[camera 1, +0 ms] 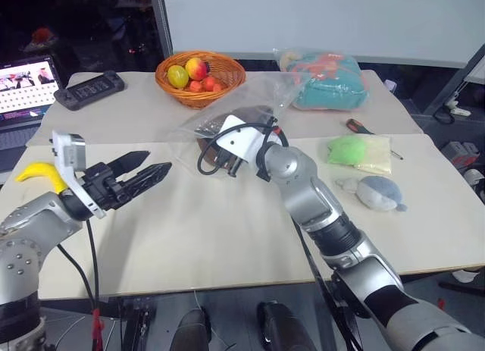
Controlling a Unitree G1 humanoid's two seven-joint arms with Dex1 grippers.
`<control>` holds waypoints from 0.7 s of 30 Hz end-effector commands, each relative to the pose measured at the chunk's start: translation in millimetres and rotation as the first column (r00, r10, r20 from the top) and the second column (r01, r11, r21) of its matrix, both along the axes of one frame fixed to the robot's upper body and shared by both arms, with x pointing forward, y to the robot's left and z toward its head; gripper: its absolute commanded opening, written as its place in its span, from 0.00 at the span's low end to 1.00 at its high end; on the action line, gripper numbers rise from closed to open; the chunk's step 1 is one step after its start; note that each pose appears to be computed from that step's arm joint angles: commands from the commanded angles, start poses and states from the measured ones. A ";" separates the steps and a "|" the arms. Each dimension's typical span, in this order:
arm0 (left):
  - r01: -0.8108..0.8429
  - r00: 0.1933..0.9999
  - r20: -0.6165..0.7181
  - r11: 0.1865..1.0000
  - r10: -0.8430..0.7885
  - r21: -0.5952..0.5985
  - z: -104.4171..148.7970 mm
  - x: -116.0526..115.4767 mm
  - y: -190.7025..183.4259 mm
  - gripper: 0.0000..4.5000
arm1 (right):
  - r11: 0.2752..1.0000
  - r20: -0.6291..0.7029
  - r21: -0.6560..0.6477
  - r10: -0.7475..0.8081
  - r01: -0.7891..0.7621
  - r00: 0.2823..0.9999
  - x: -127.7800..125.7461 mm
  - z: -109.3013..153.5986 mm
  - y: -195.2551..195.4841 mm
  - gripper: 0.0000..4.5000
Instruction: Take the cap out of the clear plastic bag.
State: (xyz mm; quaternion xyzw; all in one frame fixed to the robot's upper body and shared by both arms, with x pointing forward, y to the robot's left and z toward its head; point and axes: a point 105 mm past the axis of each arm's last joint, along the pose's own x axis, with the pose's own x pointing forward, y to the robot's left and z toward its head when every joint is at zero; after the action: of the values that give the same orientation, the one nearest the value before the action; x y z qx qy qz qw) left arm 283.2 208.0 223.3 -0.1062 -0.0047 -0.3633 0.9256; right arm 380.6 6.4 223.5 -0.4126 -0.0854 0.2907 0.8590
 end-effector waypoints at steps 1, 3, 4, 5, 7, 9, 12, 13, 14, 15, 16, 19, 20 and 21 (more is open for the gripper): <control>-0.015 0.999 0.041 1.000 0.015 -0.003 7.3 0.7 -5.2 1.00 | 0.989 0.034 0.145 -0.009 0.004 0.999 -5.5 23.1 -1.9 0.00; -0.033 0.999 0.033 0.999 0.033 0.007 2.9 3.9 -7.8 1.00 | 0.969 -0.005 0.244 -0.026 0.026 1.000 -3.6 25.8 -6.5 0.00; -0.047 0.999 0.024 0.999 0.047 0.011 -0.8 7.1 -9.5 1.00 | 0.958 -0.012 0.284 -0.035 0.037 0.999 -2.5 27.5 -8.9 0.00; -0.068 0.998 0.018 0.998 0.067 0.013 -3.9 11.0 -10.9 1.00 | 0.945 -0.022 0.322 -0.045 0.050 0.999 -1.6 28.8 -11.5 0.00; -0.135 0.991 0.006 0.991 0.135 -0.010 -8.3 23.1 -11.3 1.00 | 0.928 -0.029 0.366 -0.063 0.069 0.998 -0.2 30.3 -15.7 0.00; -0.182 0.983 -0.011 0.983 0.182 -0.023 -13.2 32.0 -11.5 1.00 | 0.915 -0.033 0.394 -0.077 0.084 0.996 0.6 31.4 -18.4 0.00; -0.304 0.950 -0.098 0.948 0.296 -0.092 -30.7 52.0 -10.1 1.00 | 0.891 -0.033 0.440 -0.105 0.109 0.994 0.9 34.7 -23.5 0.00; -0.338 0.937 -0.147 0.931 0.318 -0.140 -36.7 57.6 -10.9 1.00 | 0.885 -0.034 0.452 -0.113 0.116 0.993 1.0 35.6 -25.0 0.00; -0.349 0.930 -0.185 0.921 0.317 -0.174 -41.7 61.3 -15.7 1.00 | 0.882 -0.035 0.456 -0.119 0.122 0.992 0.8 35.8 -26.2 0.00; -0.349 0.928 -0.210 0.915 0.308 -0.201 -44.8 63.8 -21.0 1.00 | 0.880 -0.036 0.458 -0.123 0.126 0.992 0.6 35.8 -27.1 0.00; -0.348 0.926 -0.231 0.910 0.297 -0.224 -46.9 66.2 -26.6 1.00 | 0.878 -0.038 0.460 -0.126 0.129 0.991 0.2 35.7 -27.8 0.00; -0.323 0.929 -0.298 0.875 0.220 -0.361 -45.2 76.4 -48.8 1.00 | 0.872 -0.045 0.470 -0.130 0.136 0.990 -1.7 35.4 -27.8 0.00; -0.317 0.927 -0.318 0.870 0.199 -0.377 -46.7 80.0 -56.3 1.00 | 0.870 -0.048 0.475 -0.129 0.136 0.991 -2.7 35.5 -27.1 0.00; -0.313 0.925 -0.329 0.867 0.187 -0.387 -47.3 82.6 -61.1 1.00 | 0.868 -0.049 0.478 -0.128 0.135 0.991 -3.8 35.8 -26.3 0.00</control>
State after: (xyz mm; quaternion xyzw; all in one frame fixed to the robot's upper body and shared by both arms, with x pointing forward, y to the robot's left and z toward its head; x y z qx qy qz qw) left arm 362.7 154.9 168.9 -0.3440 0.0353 -0.1981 0.9172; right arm 385.9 -21.8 239.7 -0.2025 -0.0841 0.2083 0.9532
